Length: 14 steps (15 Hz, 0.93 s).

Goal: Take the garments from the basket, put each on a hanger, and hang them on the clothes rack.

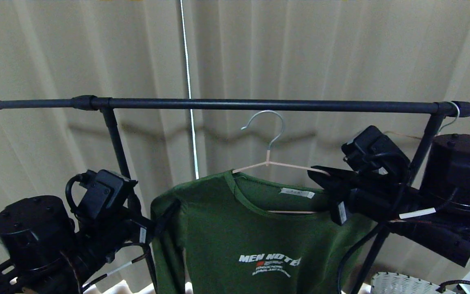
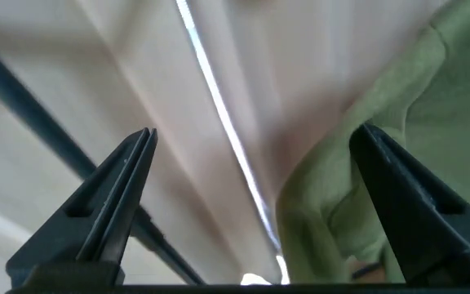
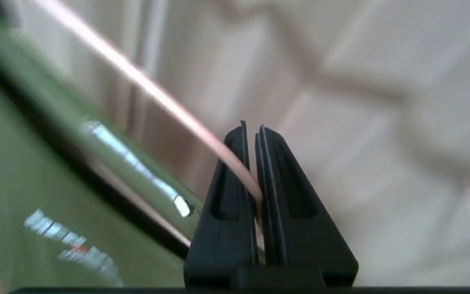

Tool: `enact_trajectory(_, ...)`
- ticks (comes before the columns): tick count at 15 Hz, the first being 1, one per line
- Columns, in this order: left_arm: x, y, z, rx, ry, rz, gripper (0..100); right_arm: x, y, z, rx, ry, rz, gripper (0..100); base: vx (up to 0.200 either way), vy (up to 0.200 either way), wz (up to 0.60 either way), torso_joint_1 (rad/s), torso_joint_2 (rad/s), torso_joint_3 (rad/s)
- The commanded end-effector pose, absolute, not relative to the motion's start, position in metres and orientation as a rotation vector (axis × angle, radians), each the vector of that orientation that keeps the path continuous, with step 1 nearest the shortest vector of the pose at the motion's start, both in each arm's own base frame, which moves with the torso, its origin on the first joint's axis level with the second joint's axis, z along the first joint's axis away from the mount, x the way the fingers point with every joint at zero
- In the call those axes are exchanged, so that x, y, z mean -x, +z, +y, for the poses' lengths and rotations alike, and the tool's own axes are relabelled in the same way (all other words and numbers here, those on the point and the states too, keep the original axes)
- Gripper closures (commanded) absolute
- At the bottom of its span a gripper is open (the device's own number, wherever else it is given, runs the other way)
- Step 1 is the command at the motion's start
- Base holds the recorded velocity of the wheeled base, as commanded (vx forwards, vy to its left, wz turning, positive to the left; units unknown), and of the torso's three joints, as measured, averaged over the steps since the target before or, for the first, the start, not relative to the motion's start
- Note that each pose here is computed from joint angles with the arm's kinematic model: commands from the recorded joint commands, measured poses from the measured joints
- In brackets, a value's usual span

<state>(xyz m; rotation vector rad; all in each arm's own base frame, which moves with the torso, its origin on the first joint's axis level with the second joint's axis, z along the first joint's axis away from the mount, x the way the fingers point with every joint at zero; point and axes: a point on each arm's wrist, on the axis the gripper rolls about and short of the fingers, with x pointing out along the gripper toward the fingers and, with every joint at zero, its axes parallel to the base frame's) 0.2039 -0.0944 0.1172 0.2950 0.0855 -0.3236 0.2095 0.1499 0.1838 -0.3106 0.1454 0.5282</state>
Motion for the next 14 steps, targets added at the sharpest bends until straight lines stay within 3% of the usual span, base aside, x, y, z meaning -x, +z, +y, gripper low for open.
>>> enact_trajectory(1,-0.209,0.114,-0.091,-0.297,-0.3,0.102,0,-0.204,0.187,0.147,0.306,0.549,0.132,100,0.0,0.0,0.0,0.0,0.0,0.0)
enact_trajectory(10,-0.215,0.111,-0.083,-0.295,-0.264,0.115,0,-0.202,0.183,0.146,0.317,0.6,0.161,100,0.0,0.0,0.0,0.0,0.0,0.0)
enact_trajectory(14,-0.197,0.11,-0.083,-0.29,-0.302,0.123,0,-0.21,0.182,0.135,0.348,0.433,0.232,100,0.0,0.0,0.0,0.0,0.0,0.0)
